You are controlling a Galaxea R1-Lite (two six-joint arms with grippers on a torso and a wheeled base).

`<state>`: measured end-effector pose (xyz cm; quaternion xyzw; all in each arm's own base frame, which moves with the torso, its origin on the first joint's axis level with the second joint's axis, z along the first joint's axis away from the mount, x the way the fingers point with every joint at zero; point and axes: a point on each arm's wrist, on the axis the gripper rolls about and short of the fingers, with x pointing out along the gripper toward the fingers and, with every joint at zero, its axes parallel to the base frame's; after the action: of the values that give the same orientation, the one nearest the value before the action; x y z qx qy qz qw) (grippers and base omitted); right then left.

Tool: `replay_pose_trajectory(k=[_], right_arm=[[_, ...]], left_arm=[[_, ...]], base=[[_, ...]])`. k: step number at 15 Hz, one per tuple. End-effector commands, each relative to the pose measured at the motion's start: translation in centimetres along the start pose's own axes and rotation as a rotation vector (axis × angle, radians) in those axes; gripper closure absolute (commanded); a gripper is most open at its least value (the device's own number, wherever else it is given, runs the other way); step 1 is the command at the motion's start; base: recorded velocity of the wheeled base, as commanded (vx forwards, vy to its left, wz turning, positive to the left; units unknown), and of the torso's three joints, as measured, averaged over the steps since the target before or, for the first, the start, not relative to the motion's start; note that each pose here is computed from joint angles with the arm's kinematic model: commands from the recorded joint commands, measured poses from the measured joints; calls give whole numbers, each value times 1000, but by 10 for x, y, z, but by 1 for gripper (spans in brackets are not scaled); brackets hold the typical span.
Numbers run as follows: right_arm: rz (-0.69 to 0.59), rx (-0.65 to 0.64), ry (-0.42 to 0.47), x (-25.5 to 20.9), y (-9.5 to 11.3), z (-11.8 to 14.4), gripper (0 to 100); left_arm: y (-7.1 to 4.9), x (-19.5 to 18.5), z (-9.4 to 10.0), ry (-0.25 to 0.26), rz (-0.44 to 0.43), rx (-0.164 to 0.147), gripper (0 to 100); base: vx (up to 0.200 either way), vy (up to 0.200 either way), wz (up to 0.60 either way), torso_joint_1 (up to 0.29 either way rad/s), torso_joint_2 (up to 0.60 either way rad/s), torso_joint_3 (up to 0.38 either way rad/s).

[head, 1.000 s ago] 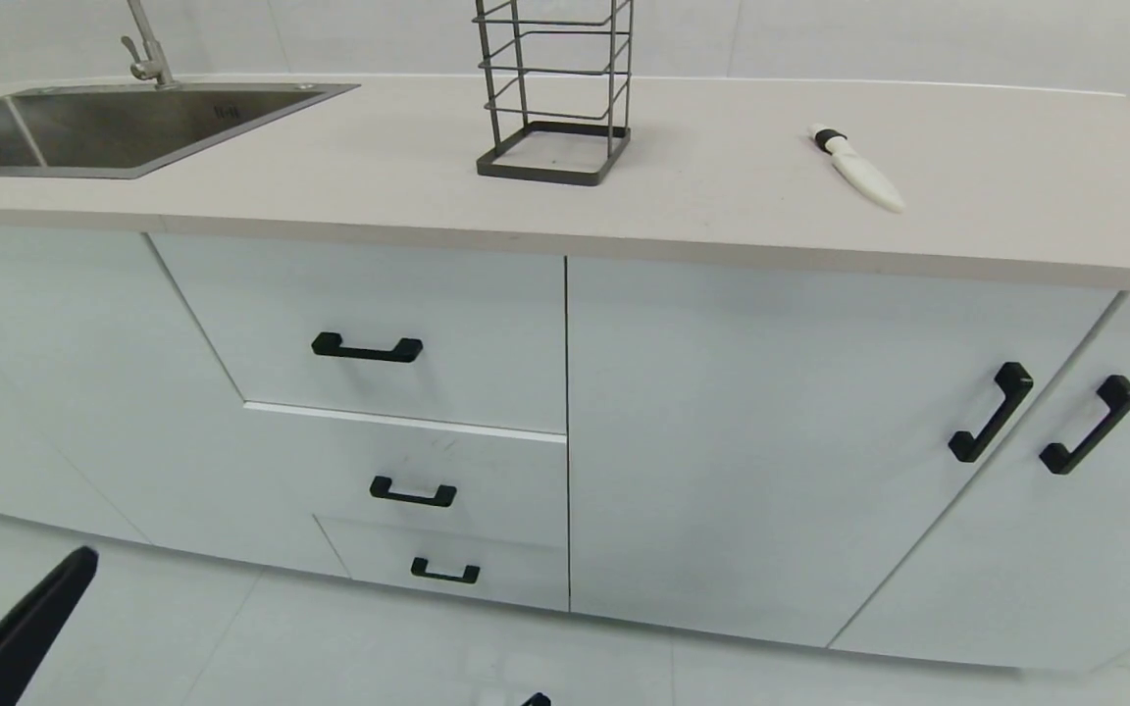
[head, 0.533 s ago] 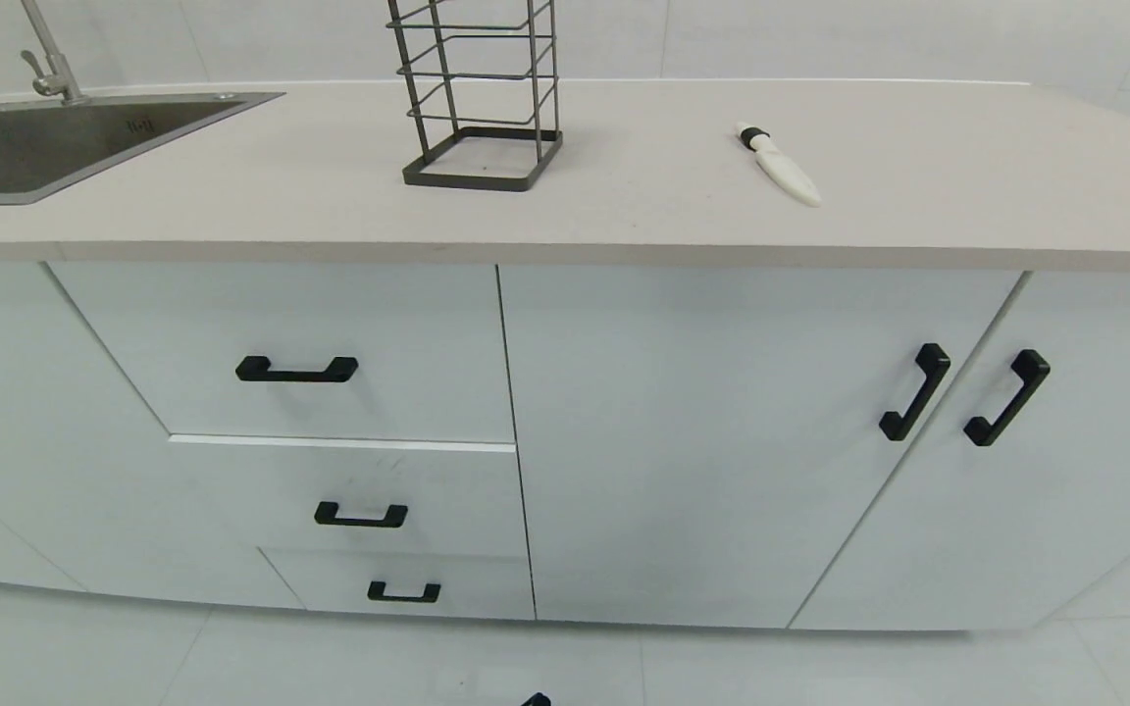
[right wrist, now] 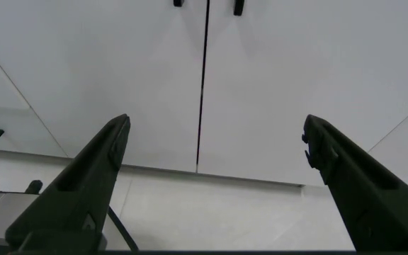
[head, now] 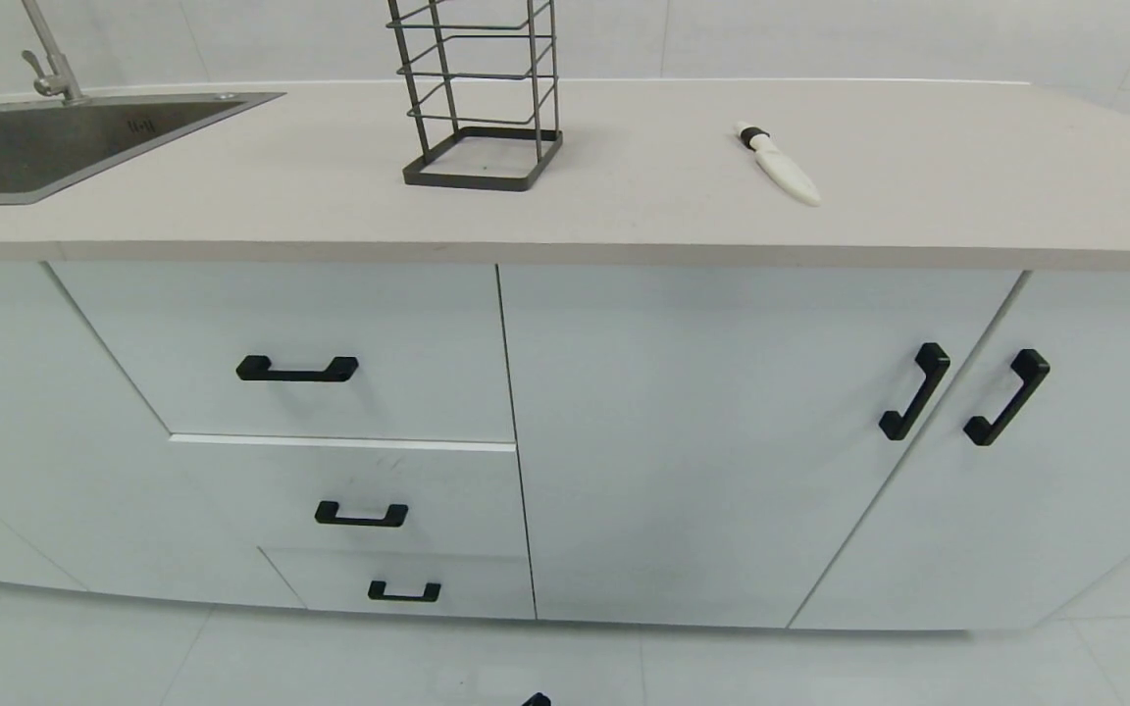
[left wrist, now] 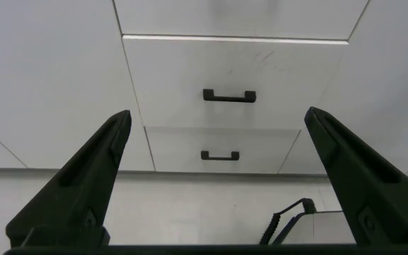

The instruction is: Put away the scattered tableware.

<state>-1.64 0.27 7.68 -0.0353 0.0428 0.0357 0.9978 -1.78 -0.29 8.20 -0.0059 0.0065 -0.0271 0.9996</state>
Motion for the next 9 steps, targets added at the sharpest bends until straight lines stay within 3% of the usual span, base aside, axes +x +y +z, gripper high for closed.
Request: replay_pose_trajectory(k=[1,2,6,9], right_arm=[[13,-4,-28,-2,0,-1,0],[21,-8,-62,-5,0,-2,0],[21,-8,-65,-5,0,-2,0],[21,-8,-65,-5,0,-2,0]], left_arm=[[0,1,0,6,-1,-3,0],[0,0,0,4,1,-2,0],[0,1,0,6,4,-7,0],[0,1,0,6,4,-14,0]], base=[[0,0,-600,7,2,-2],[0,0,-600,-2,2,2],[0,0,0,0,0,0],[200,0,0,2,-3,-1]])
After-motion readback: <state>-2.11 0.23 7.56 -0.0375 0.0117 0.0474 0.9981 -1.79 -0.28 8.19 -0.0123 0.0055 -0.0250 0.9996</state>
